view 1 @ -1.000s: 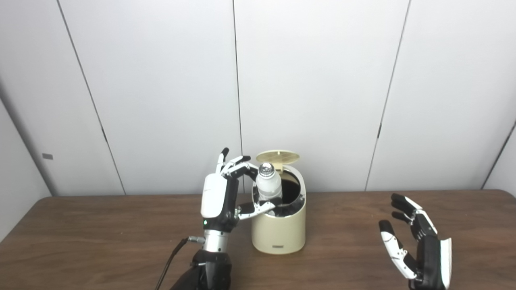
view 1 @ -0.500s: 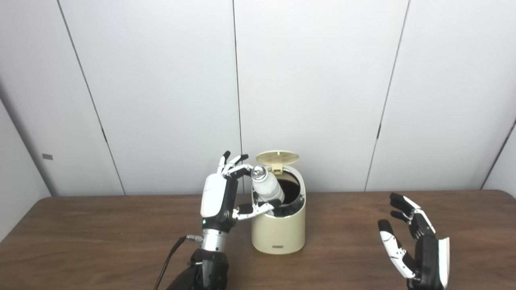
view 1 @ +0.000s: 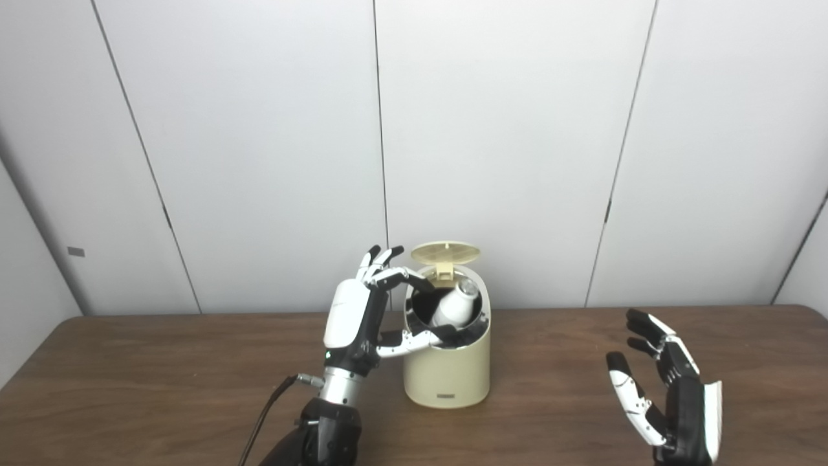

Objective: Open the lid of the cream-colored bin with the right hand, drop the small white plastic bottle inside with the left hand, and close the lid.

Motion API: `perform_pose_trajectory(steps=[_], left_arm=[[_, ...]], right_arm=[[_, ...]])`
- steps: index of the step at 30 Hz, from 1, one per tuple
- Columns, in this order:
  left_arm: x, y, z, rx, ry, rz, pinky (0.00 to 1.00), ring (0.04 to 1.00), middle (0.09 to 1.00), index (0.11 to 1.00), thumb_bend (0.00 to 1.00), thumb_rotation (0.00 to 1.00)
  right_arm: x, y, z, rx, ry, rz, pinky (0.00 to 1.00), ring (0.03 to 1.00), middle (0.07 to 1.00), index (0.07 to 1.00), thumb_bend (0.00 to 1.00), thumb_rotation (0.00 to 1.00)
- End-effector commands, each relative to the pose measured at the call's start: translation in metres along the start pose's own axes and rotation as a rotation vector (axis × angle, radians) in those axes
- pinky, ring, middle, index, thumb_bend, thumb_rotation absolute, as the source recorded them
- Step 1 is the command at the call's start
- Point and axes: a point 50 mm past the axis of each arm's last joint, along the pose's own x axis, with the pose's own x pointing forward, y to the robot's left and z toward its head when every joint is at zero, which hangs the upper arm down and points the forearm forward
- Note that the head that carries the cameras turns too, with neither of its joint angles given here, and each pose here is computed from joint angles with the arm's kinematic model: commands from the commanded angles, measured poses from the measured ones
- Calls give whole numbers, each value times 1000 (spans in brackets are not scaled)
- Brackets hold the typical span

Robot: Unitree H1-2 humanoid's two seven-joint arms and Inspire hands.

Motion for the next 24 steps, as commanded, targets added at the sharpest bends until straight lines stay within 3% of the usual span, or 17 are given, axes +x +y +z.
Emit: perform_pose_trajectory(steps=[1, 11, 13, 14, 15, 16, 22, 24], left_arm=[[21, 12, 12, -3, -80, 43, 1000, 904, 591, 562, 1000, 725], [18, 17, 13, -31, -61, 65, 1000, 902, 575, 556, 1000, 657], [14, 19, 19, -70, -55, 113, 1000, 878, 556, 530, 995, 394], [11, 20, 22, -90, -54, 148, 1000, 858, 533, 508, 764, 231], [9, 22, 25, -109, -53, 176, 1000, 828, 510, 486, 623, 94], [6, 25, 28, -132, -52, 198, 1000, 814, 502, 477, 574, 48], [-15, 51, 46, -270, -52, 285, 1000, 814, 512, 469, 520, 0], [-24, 60, 50, -328, -41, 312, 1000, 846, 697, 478, 518, 31]], right_arm=[[-34, -10, -27, -76, 79, 48, 685, 758, 764, 739, 258, 507], [-33, -9, -28, -85, 74, 46, 669, 752, 762, 736, 258, 505], [-33, -9, -28, -81, 78, 46, 676, 756, 764, 738, 267, 517], [-33, -9, -28, -76, 82, 47, 680, 759, 766, 739, 270, 521], [-33, -9, -28, -73, 84, 47, 685, 761, 768, 740, 273, 523], [-33, -9, -29, -75, 82, 46, 687, 762, 768, 740, 272, 522], [-30, -10, -31, -81, 81, 42, 680, 760, 767, 740, 276, 529], [-29, -11, -32, -72, 89, 40, 692, 767, 770, 745, 270, 482]])
